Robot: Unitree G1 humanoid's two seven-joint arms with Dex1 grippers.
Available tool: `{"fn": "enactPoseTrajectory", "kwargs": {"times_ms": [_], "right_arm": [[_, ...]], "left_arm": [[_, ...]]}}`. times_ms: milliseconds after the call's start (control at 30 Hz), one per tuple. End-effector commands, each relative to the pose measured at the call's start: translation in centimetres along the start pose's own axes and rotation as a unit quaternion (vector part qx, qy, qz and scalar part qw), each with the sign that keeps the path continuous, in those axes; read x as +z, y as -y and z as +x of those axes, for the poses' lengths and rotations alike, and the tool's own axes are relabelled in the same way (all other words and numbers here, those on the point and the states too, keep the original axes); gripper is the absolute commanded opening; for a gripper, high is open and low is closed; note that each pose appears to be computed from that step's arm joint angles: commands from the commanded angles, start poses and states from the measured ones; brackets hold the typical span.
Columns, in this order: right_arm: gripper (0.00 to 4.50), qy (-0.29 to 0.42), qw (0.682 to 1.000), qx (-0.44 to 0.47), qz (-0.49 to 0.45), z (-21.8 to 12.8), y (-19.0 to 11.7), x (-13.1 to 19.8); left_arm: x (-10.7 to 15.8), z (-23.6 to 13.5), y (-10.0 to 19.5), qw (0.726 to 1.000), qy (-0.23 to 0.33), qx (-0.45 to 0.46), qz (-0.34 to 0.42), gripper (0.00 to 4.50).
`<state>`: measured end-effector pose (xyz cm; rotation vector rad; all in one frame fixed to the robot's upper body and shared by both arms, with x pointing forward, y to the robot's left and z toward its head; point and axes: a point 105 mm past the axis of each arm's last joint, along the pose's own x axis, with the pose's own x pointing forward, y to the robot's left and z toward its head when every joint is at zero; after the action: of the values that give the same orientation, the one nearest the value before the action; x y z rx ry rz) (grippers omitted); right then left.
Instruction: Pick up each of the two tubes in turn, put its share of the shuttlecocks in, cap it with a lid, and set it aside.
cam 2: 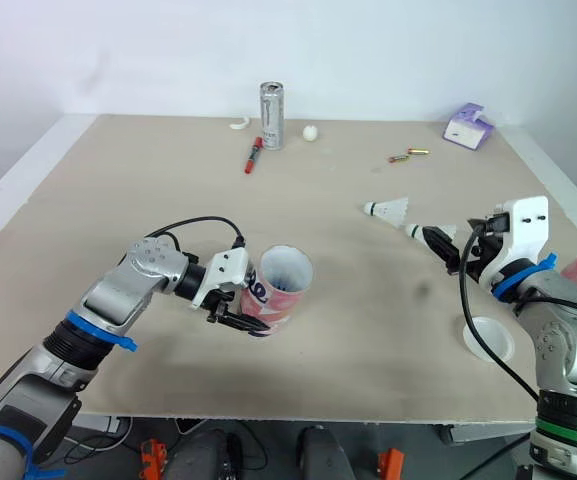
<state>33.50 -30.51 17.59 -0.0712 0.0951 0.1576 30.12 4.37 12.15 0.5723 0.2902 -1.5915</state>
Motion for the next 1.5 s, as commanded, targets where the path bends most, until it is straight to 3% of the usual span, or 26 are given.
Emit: {"fn": "enactPoseTrajectory", "kwargs": {"times_ms": [33,733,1333,1500], "right_arm": [[4.49,0.011,1.0,-0.022,-0.011,0.8,0.7,0.7],[4.49,-0.048,0.994,-0.076,0.056,4.0,1.8,-1.9],[4.49,-0.062,0.996,-0.03,0.048,6.4,-0.1,-2.6],[3.01,-0.061,0.996,-0.035,0.051,6.9,0.0,-2.7]], "left_arm": [[-1.0,0.6,0.5,1.0,-0.02,-0.013,-0.013,2.66],[-1.1,0.6,0.8,1.0,-0.019,-0.011,-0.019,2.66],[-1.3,0.6,0.9,1.0,-0.019,-0.006,-0.024,2.66],[-1.4,0.7,1.0,0.999,-0.019,-0.006,-0.026,2.66]]}}
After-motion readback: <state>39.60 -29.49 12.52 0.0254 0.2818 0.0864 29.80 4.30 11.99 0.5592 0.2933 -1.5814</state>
